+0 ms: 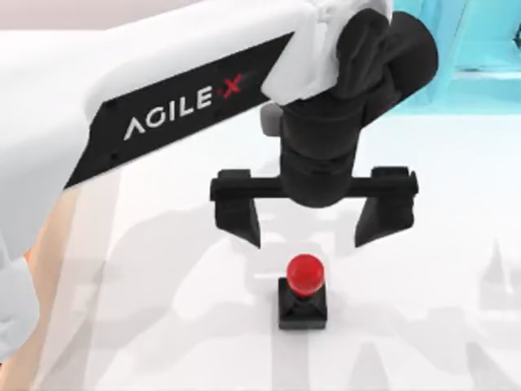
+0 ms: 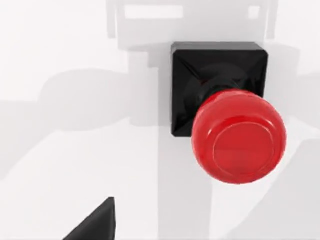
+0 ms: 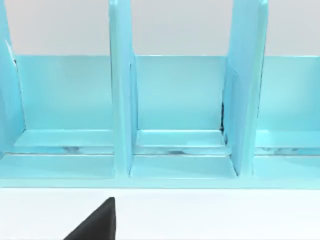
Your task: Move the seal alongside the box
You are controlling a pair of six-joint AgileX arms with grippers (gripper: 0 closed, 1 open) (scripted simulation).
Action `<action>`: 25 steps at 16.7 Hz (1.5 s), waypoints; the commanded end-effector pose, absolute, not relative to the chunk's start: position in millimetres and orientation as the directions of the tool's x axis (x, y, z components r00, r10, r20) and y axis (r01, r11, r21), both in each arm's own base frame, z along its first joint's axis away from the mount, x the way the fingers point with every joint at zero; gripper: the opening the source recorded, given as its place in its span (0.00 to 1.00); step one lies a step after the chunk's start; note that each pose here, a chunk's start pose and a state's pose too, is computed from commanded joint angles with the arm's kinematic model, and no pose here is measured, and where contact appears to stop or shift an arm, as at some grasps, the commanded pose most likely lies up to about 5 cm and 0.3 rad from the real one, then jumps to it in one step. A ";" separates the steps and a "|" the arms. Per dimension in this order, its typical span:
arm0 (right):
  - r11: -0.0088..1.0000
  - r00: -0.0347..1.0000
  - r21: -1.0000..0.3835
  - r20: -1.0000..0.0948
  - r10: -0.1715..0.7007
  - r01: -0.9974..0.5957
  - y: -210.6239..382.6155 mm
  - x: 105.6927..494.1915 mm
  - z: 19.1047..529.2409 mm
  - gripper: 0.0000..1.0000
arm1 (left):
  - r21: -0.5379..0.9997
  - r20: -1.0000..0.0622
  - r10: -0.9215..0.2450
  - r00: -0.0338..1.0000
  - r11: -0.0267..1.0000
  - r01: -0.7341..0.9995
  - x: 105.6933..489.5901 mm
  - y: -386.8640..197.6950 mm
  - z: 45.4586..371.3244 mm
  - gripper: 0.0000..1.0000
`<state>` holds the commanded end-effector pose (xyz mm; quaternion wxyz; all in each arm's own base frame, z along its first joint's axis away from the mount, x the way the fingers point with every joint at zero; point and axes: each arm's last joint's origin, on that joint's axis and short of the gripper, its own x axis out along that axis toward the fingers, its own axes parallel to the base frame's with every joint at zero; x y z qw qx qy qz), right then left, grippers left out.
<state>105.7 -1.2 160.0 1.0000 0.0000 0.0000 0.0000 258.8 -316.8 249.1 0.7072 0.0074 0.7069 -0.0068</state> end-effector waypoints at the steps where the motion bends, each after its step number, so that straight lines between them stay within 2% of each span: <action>1: 1.000 1.000 0.000 0.000 0.000 0.000 -1.2 105.7 160.0 1.00 | 0.001 -1.000 0.001 0.001 1.000 0.020 258.8 -316.8 249.1 1.00; 7: 1.000 1.000 0.000 0.000 0.000 0.000 -1.2 105.7 160.0 1.00 | 0.000 -1.000 0.000 0.001 1.000 0.019 259.8 -316.3 245.1 1.00; 16: 1.000 1.000 0.000 0.000 0.000 0.000 -1.2 105.7 160.0 1.00 | -0.001 -1.000 -0.001 0.002 1.000 0.020 259.6 -317.5 156.2 1.00; 21: 1.000 1.000 0.000 0.000 0.000 0.000 -1.2 105.7 160.0 1.00 | 0.001 -1.000 0.001 0.000 1.000 0.020 258.8 -316.8 149.1 1.00; 25: 1.000 1.000 0.000 0.000 0.000 0.000 -1.2 105.7 160.0 1.00 | 0.001 -1.000 0.001 0.000 1.000 0.020 258.8 -316.8 149.1 0.70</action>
